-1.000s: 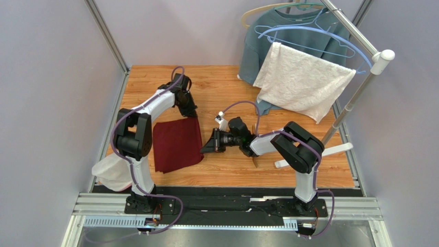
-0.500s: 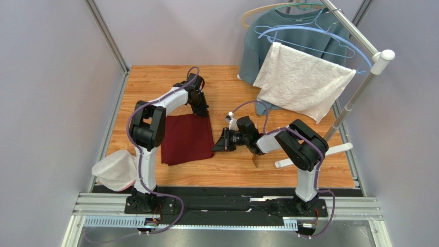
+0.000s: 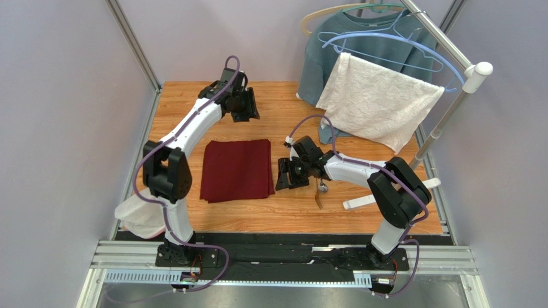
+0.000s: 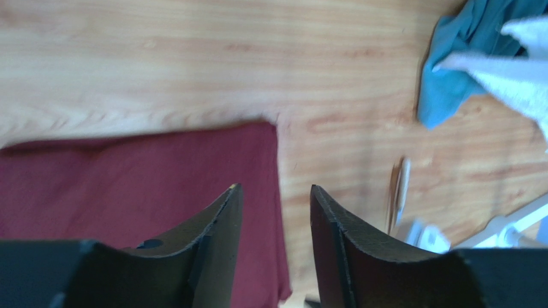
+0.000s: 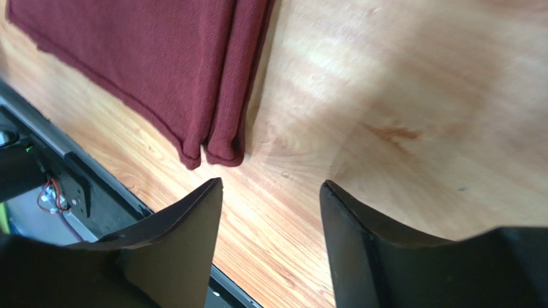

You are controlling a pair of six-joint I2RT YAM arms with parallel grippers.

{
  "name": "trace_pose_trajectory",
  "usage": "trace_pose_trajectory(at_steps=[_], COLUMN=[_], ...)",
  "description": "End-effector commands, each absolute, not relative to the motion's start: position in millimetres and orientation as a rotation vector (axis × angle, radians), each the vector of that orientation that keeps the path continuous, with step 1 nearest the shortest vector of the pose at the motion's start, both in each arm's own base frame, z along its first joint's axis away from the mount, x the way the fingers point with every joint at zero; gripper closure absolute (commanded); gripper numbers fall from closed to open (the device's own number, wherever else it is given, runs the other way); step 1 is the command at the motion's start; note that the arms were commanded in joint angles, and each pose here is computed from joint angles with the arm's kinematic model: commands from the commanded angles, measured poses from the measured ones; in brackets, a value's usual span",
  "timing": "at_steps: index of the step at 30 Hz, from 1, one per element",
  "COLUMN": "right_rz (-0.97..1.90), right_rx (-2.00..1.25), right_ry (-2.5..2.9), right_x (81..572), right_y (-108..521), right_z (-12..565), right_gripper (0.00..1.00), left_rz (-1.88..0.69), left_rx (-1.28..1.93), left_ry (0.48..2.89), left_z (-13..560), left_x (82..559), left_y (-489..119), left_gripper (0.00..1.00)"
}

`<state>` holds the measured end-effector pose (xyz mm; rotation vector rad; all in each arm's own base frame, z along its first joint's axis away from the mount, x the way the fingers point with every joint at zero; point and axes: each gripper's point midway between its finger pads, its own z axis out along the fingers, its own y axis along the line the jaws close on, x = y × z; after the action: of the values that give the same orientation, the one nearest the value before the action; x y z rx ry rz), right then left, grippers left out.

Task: Fold the napkin into a case and place the utensils inside
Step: Turn over the upper triangle folded napkin at the center of the board.

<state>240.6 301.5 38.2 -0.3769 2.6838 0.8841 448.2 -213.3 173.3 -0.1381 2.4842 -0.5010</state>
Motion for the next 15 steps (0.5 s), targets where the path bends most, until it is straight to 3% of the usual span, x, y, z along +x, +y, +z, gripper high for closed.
trace_pose_trajectory(at_steps=[1,3,4,6,8,10,15], right_rz=[0.801,0.882,0.913,0.881,0.855,0.879,0.949], right_rx=[-0.394,-0.371,-0.373,-0.356,-0.364,-0.376,-0.307], right_ry=[2.661,2.666,2.657,2.660,2.673,2.691,2.691], right_x=[269,271,271,275,274,268,256], right_y=[306,319,325,324,322,323,324], right_z=[51,55,56,53,50,46,40], right_gripper=[0.44,0.51,0.56,0.62,0.73,0.75,0.75], left_rz=[-0.407,-0.441,-0.485,-0.626,-0.699,-0.751,-0.745], left_rx=[-0.063,-0.068,-0.056,-0.029,0.008,0.070,0.115], left_ry=[2.551,2.599,2.593,2.643,2.680,2.716,2.774], left_z=[184,173,171,155,140,126,101], left_x=[396,370,365,336,312,291,263], left_y=[-181,-176,-180,-194,-211,-232,-265], left_gripper=[0.53,0.61,0.70,0.73,0.69,0.59,0.52])
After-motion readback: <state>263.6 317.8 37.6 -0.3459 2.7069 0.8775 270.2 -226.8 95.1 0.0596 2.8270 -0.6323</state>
